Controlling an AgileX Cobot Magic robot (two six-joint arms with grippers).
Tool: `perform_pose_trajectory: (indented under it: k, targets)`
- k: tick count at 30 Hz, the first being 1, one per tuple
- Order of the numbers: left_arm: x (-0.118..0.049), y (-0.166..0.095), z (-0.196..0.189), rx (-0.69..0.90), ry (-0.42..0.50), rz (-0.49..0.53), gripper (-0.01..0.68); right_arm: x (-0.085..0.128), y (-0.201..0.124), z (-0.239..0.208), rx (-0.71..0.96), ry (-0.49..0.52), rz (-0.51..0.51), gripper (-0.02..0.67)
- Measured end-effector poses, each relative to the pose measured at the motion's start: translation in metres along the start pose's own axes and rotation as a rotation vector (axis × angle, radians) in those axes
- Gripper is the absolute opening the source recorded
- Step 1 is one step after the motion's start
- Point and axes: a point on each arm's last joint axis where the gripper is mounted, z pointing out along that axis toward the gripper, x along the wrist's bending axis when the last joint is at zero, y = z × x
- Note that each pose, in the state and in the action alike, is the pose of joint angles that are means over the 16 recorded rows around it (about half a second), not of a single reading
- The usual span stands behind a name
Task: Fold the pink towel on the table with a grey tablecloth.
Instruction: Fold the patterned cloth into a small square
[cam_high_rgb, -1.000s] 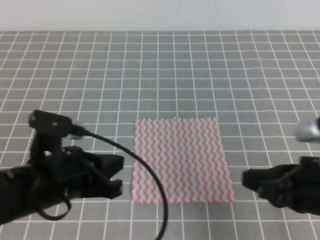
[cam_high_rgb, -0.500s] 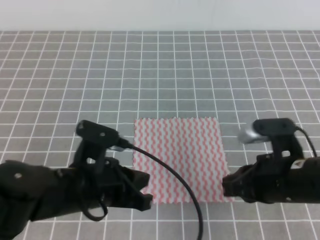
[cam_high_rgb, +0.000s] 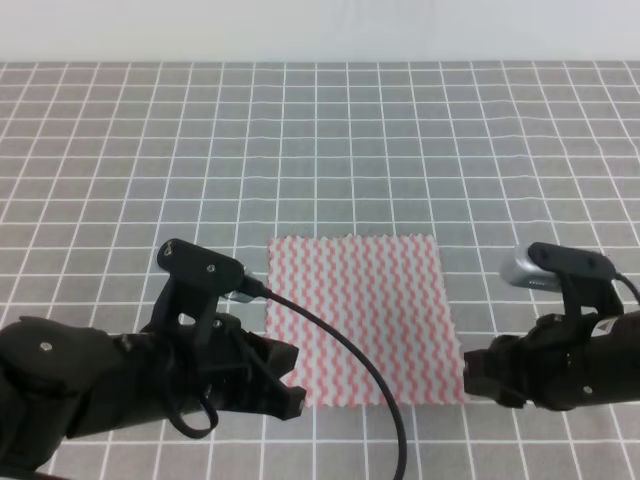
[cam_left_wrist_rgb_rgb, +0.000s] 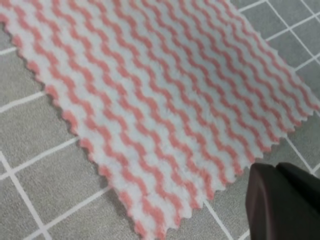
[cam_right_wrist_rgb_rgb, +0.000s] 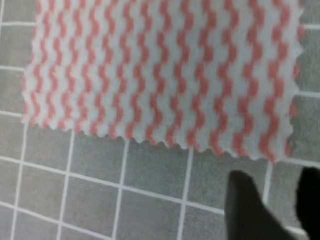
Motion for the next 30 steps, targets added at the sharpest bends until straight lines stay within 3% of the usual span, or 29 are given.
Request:
perform_pose_trajectory:
  k: [8,30]
  targets:
    - [0.002,0.0,0.001,-0.001,0.015,0.009,-0.004,-0.005,-0.002,0.015,0.053,-0.007,0.093,0.294]
    - [0.002,0.0,0.002,-0.002,0.022,0.037,-0.004,-0.008,0.004,0.038,0.104,-0.015,0.131,0.29]
